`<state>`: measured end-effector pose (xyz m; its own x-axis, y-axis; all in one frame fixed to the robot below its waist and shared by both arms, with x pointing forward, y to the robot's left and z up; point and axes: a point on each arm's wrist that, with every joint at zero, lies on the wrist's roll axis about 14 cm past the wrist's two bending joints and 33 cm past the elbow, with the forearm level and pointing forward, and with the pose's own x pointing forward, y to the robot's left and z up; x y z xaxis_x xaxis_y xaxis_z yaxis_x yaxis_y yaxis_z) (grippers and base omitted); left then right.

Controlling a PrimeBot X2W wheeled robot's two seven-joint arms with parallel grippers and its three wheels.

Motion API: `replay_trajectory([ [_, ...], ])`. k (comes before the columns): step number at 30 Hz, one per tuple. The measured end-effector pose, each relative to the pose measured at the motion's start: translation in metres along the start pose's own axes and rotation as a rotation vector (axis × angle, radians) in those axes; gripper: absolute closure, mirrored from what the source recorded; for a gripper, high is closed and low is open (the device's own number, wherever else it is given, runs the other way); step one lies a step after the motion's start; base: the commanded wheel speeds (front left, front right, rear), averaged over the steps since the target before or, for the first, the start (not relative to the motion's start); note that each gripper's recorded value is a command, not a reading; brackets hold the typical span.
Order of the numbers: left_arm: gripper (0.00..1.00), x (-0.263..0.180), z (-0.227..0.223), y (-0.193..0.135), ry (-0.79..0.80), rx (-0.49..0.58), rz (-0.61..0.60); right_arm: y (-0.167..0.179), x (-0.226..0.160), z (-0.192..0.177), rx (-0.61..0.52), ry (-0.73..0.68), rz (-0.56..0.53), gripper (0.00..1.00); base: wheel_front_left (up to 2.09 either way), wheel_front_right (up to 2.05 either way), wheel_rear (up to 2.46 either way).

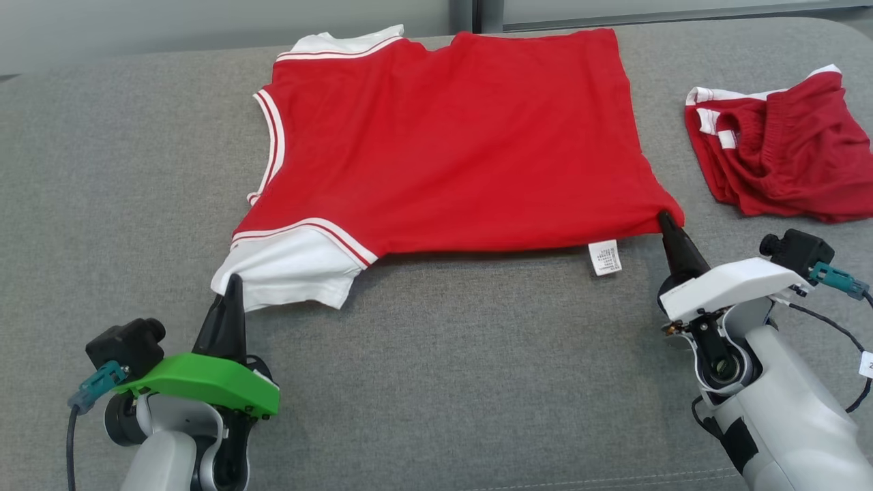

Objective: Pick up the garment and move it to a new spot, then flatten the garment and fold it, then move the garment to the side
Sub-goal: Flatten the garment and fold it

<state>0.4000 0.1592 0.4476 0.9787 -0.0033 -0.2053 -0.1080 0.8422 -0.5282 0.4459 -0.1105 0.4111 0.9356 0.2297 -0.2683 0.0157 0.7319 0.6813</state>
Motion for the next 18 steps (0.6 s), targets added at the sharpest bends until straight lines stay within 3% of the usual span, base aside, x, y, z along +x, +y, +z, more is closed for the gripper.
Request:
replay_trajectory([
  [8,1.0,-0.011,0.007,-0.011,-0.057,-0.007,-0.049,0.016,-0.014,0.024,-0.04,-0.101,0.063,1.0,0.0,0.0,0.0],
  [18,1.0,-0.044,-0.001,0.007,-0.056,0.005,-0.013,0.006,-0.057,0.007,-0.053,-0.085,0.059,1.0,0.0,0.0,0.0],
])
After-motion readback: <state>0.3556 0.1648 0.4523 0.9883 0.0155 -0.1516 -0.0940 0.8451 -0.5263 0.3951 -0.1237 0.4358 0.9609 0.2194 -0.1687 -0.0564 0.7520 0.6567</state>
